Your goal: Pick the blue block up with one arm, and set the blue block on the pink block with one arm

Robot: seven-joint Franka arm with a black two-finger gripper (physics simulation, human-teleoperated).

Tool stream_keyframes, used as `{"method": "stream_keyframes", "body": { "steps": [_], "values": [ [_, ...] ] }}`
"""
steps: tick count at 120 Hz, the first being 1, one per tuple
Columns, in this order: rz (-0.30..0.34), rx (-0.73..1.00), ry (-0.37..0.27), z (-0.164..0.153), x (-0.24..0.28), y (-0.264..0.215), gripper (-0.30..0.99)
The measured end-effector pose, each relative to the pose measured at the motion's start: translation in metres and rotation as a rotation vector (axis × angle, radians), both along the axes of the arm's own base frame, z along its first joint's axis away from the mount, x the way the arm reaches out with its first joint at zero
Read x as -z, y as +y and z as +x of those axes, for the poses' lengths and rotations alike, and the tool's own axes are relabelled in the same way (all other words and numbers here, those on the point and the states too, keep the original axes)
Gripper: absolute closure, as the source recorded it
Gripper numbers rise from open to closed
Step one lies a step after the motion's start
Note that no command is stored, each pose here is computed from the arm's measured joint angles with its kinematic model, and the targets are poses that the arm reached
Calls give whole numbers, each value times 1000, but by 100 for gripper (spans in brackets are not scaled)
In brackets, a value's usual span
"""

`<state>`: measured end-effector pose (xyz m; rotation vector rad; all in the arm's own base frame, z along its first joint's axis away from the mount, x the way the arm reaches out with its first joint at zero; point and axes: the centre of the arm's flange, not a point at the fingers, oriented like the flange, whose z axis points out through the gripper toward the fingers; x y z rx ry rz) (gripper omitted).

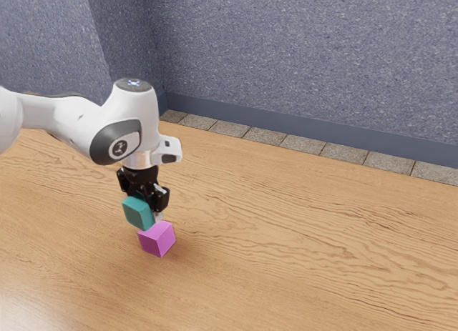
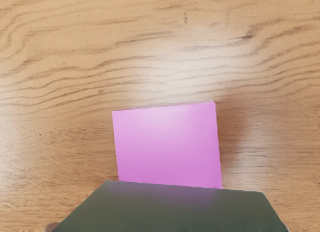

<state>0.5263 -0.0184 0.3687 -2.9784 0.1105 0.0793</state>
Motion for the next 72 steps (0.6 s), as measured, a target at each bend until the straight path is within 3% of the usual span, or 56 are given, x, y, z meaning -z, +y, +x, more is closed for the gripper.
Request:
{"method": "stream_keyframes", "body": {
  "steps": [36,72],
  "values": [
    [-36,79,20,-19,3,-25,32],
    [-44,44,25,-21,3,2,32]
  ]
}}
